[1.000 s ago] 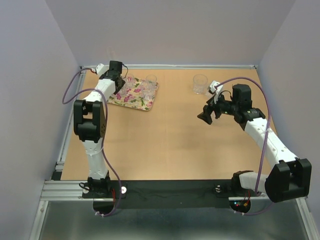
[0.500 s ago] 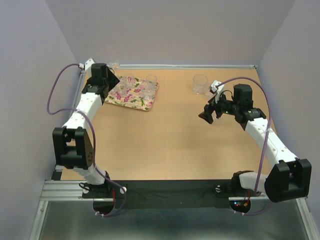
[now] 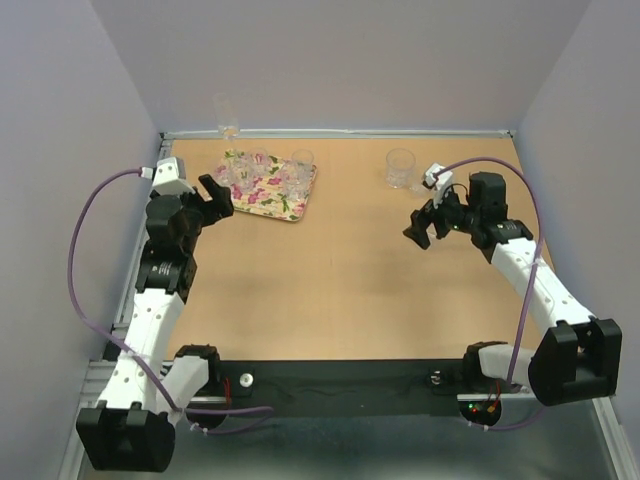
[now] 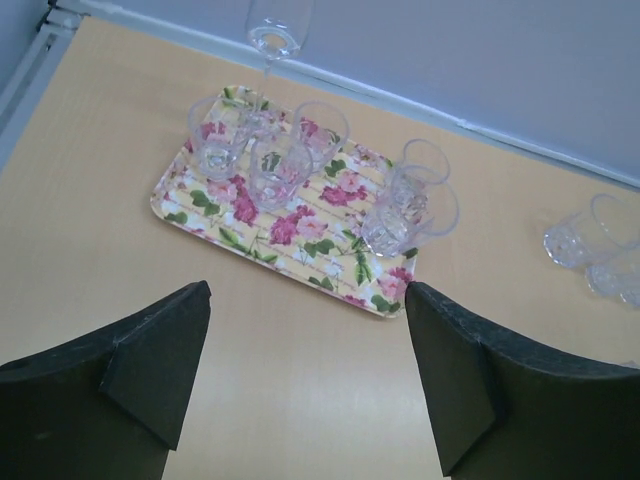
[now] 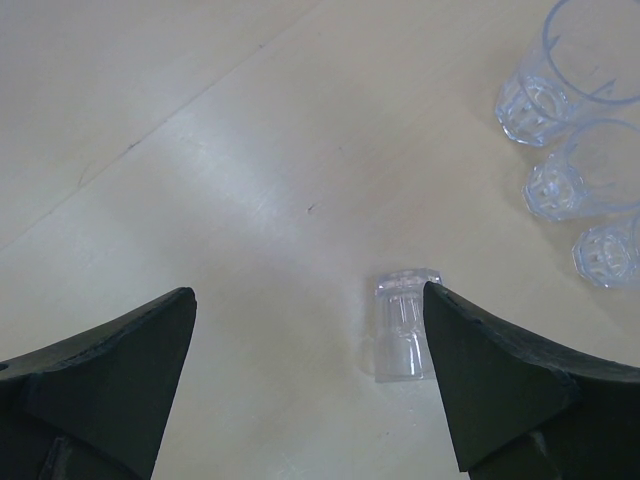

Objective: Place the glasses into the tray
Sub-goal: Grab a glass with a robot arm

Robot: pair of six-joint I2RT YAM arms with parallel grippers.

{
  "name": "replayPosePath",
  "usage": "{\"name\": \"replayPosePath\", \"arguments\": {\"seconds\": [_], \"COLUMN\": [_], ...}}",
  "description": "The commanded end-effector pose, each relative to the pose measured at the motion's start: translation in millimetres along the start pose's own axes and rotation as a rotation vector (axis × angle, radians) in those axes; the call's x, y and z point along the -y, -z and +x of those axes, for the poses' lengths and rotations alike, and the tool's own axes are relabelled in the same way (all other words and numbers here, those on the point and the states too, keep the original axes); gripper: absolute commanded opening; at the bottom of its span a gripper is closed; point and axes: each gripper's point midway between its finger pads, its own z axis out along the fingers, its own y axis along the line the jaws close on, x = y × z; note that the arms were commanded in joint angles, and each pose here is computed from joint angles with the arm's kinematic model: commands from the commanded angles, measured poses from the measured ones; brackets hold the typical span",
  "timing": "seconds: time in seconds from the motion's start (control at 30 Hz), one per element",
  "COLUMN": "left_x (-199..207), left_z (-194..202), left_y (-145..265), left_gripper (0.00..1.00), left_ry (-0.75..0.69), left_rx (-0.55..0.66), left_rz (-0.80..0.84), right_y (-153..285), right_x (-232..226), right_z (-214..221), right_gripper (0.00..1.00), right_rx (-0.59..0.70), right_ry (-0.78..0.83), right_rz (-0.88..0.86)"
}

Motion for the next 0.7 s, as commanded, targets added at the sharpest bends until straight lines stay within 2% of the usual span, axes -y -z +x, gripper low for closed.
{"name": "replayPosePath", "arguments": {"seconds": [0.0,0.1,0.23,0.4,0.53,0.67], "left_x": [4,1,6,9,14,16], "left_z": [4,14,2,-3,-3,-6], "left_y": [12,24,39,43,44,47], "left_gripper": [0.9,0.9,0.9,0.9,0.9,0.9], "left_ry": [-0.118,-0.134,-0.14,-0.147,-0.144,-0.143], "left_rx": [0.035,0.047,0.107,0.125,0.123,0.136], "left_rz": [0.071,0.084,0.108,0.124,0.148,0.158], "right_y": [0,-2,-3,3,8,6], "right_x": [10,11,22,50,74,73], "right_z": [-1,3,15,28,48,57], "right_gripper": [1.0,1.0,1.0,1.0,1.0,0.97], "right_rx": [0.009,-0.005,-0.061,-0.126,-0.178,-0.177], "right_ry": [-0.009,-0.054,-0.149,-0.267,-0.425,-0.566], "right_rz": [0.042,0.048,0.1,0.195,0.292,0.273]}}
